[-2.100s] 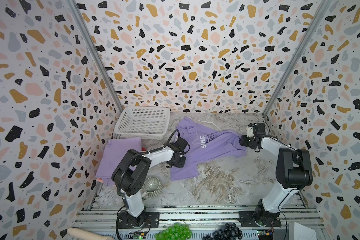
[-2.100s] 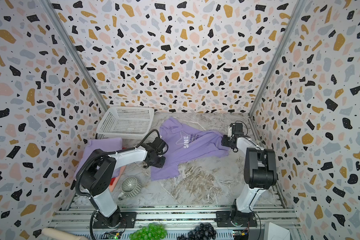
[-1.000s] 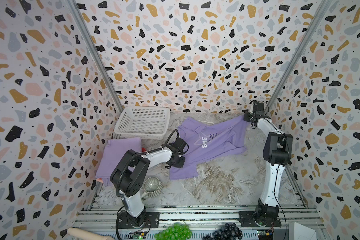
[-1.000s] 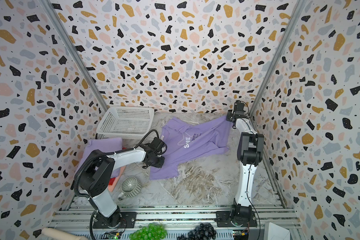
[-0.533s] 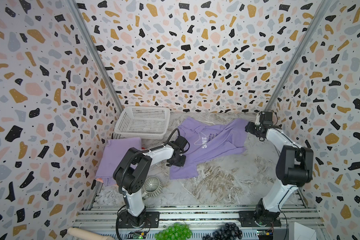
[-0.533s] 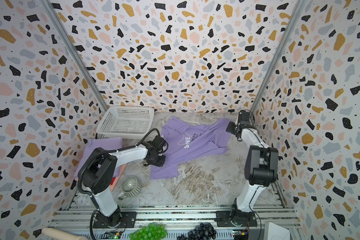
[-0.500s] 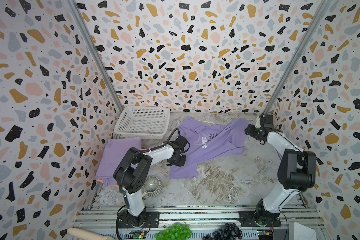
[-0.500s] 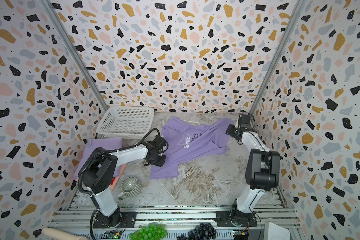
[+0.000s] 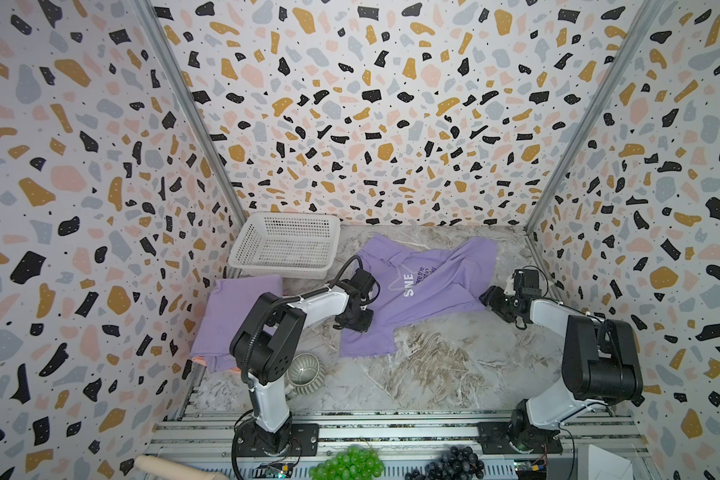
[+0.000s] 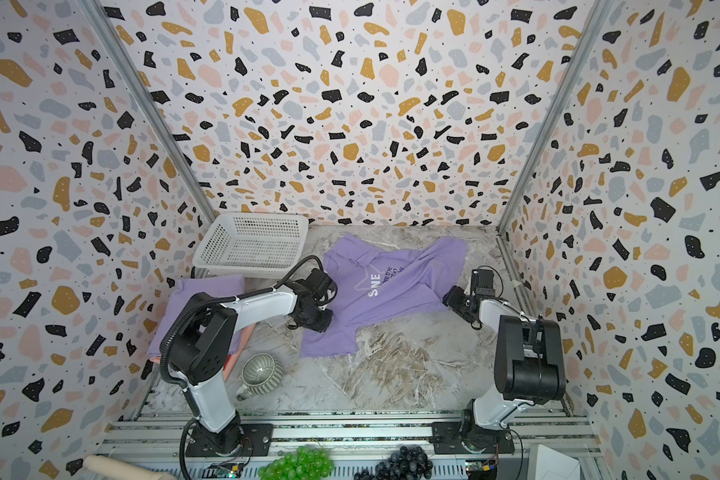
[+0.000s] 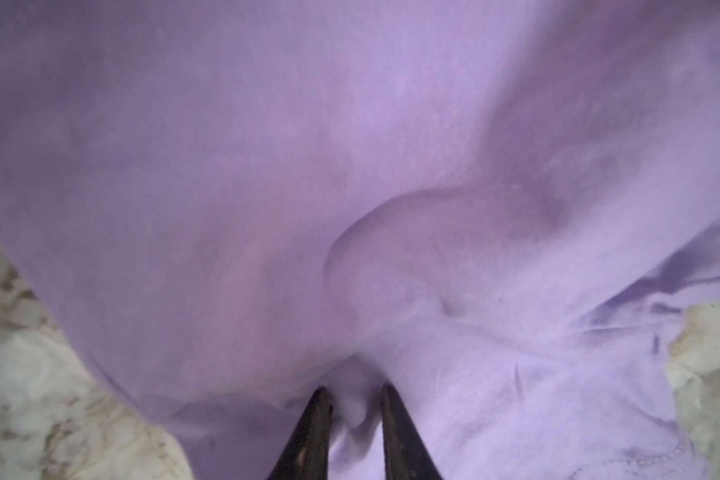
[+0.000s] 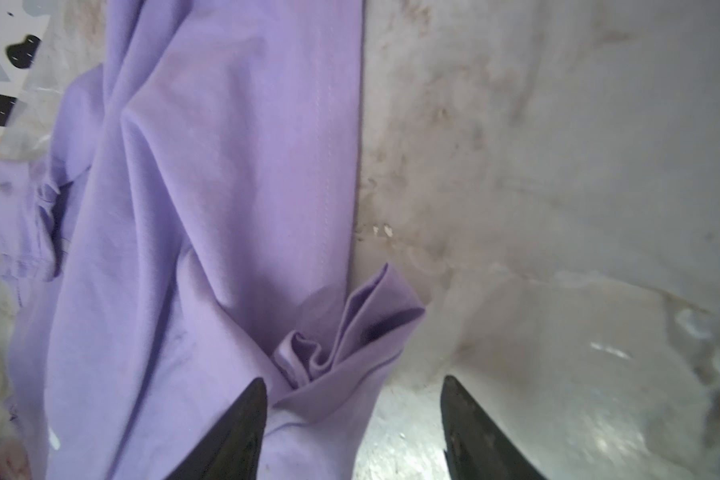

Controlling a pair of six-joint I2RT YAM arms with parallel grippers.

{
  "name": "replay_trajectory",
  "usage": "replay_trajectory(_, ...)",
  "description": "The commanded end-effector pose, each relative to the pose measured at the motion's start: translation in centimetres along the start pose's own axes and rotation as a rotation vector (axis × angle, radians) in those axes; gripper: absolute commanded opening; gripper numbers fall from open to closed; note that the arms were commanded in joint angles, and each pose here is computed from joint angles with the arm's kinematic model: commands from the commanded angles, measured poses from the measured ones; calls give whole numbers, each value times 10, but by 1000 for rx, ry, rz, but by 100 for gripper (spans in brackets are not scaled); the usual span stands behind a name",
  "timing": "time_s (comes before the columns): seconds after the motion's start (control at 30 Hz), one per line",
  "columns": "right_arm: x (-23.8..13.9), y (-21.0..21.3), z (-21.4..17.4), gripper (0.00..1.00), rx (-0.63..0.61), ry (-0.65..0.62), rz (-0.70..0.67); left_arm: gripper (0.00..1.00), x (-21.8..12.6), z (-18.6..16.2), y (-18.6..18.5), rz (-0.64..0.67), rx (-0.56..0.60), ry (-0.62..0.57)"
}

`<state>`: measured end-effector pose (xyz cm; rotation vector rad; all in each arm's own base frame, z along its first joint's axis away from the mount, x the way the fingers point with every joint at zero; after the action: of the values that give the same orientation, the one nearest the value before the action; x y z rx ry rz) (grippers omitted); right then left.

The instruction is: Fold and stack the t-shirts

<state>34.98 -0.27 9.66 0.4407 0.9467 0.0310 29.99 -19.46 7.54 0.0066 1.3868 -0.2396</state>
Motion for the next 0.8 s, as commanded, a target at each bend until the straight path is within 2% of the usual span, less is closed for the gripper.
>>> replay_trajectory(0.0,7,3,9,66,22,-30,36,25,16,-24,7,-1,4,113)
replay_trajectory(0.13,16,3,4,62,26,-2,40,24,16,-22,11,1,-7,108)
replay_trajectory(0.2,19,3,2,56,26,9,35,24,16,-21,13,-5,-18,107)
replay_trajectory(0.33,21,3,0,26,26,18,29,23,19,-22,17,-22,-42,115)
replay_trajectory(0.43,19,2,2,11,21,9,17,22,22,-22,19,-28,-53,123)
replay_trajectory(0.57,9,6,14,3,8,-51,12,21,18,-22,20,-33,-64,114)
replay_trajectory(0.63,-2,9,25,0,2,-103,0,17,15,-21,19,-47,-65,99)
replay_trajectory(0.73,-32,19,54,0,-42,-223,-27,8,7,-16,18,-61,-66,78)
replay_trajectory(0.77,-48,26,67,0,-69,-282,-27,0,1,-13,15,-75,-64,61)
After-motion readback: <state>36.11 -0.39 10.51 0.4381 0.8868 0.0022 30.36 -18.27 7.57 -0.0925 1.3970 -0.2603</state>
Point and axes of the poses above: each gripper's point midway between its finger pads, its own x axis out along the fingers, its own y axis along the line the jaws close on, z = x × y, the point moved 6 cm from there along -x, back along the fingers, and after that the axes turned 13 degrees about -x, right-handed, at the moved point
